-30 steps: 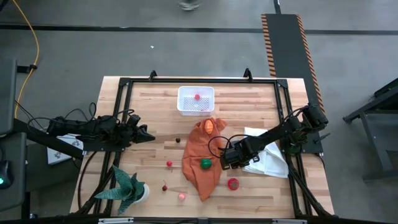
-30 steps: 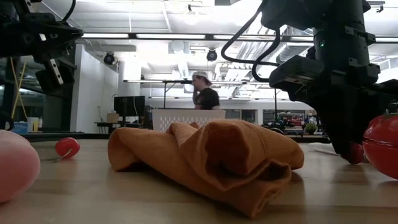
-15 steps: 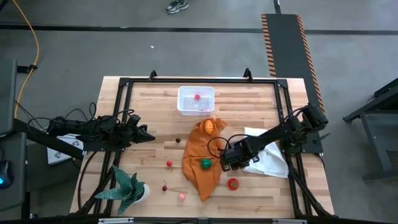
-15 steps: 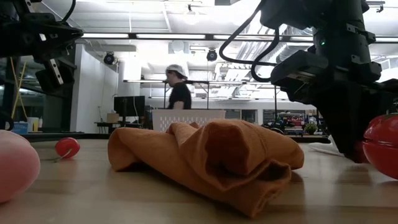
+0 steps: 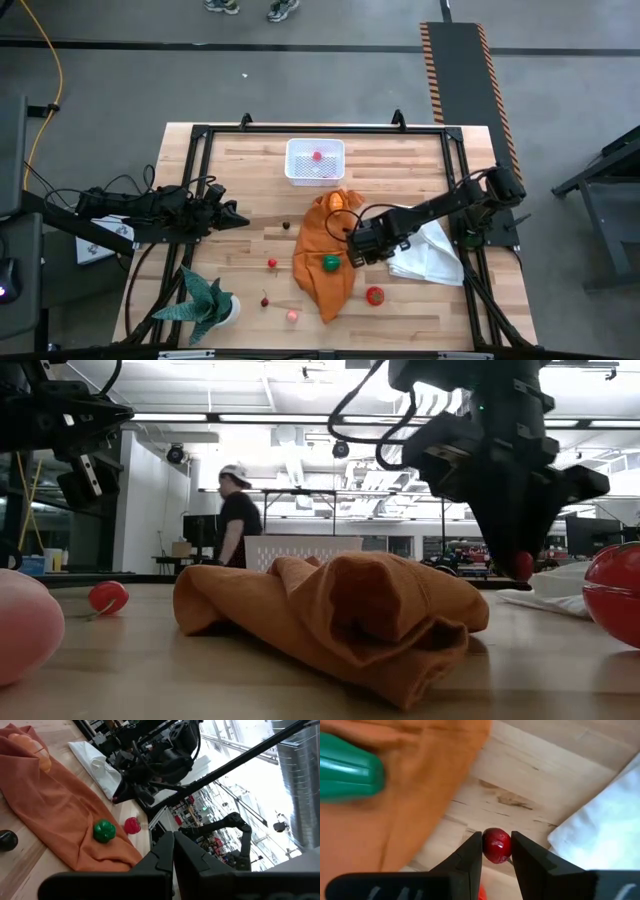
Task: Pick and placing Produce into tupperware
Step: Put the right red cherry into the white basket
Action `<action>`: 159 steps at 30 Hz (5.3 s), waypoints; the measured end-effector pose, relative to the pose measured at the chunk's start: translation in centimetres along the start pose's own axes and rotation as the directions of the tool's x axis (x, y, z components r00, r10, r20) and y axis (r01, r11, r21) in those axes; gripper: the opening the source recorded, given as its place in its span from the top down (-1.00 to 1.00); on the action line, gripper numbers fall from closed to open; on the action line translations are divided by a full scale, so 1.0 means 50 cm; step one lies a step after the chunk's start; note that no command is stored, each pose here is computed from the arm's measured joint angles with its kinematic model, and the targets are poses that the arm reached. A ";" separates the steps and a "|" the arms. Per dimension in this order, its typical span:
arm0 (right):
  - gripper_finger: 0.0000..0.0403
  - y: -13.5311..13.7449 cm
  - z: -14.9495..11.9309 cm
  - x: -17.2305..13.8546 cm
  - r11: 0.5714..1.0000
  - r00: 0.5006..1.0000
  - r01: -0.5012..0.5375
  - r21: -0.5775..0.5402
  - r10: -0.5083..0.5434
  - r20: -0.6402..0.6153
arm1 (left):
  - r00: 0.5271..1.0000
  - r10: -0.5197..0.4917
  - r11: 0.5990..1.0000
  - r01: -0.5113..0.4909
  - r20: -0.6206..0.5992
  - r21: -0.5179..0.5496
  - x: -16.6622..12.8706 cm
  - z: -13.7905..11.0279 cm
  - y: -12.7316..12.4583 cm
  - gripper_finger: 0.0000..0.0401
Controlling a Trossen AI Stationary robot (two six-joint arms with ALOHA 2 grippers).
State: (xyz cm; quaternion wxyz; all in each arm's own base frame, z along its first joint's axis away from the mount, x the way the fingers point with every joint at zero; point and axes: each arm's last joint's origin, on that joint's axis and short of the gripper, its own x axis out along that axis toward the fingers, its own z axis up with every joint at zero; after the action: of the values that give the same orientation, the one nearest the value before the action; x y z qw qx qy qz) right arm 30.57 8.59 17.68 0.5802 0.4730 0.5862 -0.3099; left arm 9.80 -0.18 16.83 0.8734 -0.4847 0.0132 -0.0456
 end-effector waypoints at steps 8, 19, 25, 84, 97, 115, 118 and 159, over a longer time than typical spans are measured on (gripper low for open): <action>0.57 0.019 0.017 -0.041 0.998 1.000 -0.002 -0.058 0.003 0.007 | 1.000 0.000 1.000 0.000 0.000 0.000 0.000 0.000 0.000 1.00; 0.57 0.057 0.035 -0.141 0.985 0.998 -0.018 -0.171 0.029 0.063 | 1.000 0.000 1.000 0.000 0.000 0.000 0.000 0.000 0.000 1.00; 0.57 0.075 0.043 -0.200 0.972 0.992 -0.044 -0.232 0.071 0.107 | 1.000 0.000 1.000 0.000 0.000 0.000 0.000 0.000 0.000 1.00; 0.57 -0.040 0.333 -0.572 0.667 0.773 0.010 -0.745 0.467 0.428 | 0.995 0.060 0.998 -0.059 0.079 -0.017 0.000 0.004 0.005 1.00; 0.57 -0.089 0.380 -0.589 0.590 0.760 0.124 -0.798 0.460 0.459 | 0.985 0.092 0.995 -0.086 0.143 -0.046 -0.001 0.008 0.006 1.00; 0.57 -0.084 0.497 -0.500 0.509 0.820 0.095 -0.856 0.447 0.357 | 0.981 0.103 0.994 -0.096 0.167 -0.050 -0.001 0.010 0.006 1.00; 0.57 -0.076 0.518 -0.469 0.495 0.840 0.059 -0.867 0.445 0.311 | 0.980 0.105 0.994 -0.097 0.171 -0.052 -0.001 0.010 0.006 1.00; 0.57 -0.017 0.630 -0.225 0.470 0.938 -0.055 -0.881 0.327 0.116 | 0.978 0.108 0.994 -0.100 0.180 -0.050 -0.001 0.011 0.006 1.00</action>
State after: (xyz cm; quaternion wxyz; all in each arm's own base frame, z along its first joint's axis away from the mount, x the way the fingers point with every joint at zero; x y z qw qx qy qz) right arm 40.61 -22.64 24.25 0.8430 0.1330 0.5202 0.0335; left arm 9.79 0.43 16.88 0.8620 -0.5033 -0.0409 0.0450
